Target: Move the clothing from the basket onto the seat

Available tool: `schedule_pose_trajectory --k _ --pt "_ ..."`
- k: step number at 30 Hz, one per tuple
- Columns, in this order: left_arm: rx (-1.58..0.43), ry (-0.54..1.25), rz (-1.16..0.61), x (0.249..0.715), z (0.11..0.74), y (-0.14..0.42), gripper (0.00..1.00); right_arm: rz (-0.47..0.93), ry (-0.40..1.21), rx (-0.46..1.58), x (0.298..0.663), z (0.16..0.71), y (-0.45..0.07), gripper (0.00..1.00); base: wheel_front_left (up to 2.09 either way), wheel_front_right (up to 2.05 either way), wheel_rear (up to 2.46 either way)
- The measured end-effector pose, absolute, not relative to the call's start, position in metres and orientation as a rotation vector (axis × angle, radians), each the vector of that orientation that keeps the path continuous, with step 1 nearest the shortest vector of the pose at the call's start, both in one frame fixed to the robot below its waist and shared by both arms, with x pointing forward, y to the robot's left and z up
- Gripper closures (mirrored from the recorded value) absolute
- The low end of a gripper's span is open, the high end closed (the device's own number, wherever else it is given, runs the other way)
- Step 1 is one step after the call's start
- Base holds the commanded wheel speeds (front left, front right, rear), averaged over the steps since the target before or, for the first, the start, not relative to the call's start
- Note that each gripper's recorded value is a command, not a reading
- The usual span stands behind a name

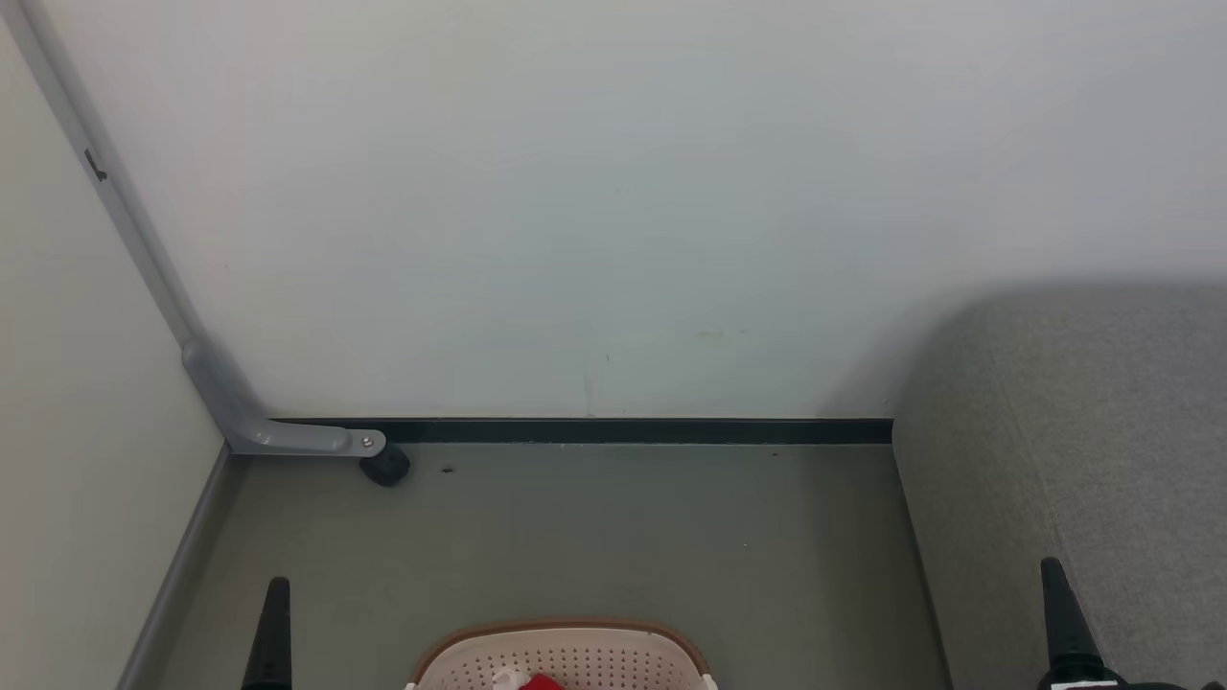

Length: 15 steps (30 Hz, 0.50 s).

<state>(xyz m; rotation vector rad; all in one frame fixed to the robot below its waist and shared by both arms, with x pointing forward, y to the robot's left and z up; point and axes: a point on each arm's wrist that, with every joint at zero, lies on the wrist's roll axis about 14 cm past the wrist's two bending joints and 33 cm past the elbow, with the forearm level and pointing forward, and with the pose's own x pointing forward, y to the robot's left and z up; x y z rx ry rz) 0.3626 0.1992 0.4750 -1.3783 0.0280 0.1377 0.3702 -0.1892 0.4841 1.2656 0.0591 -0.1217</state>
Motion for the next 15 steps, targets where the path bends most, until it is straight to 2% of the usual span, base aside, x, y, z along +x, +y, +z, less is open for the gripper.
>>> schedule_pose_trajectory --k 15 --pt "-1.053 0.023 0.099 0.367 0.495 0.186 0.00 -0.055 0.045 0.978 0.372 0.498 -0.171 0.00 0.00 0.00 0.00"
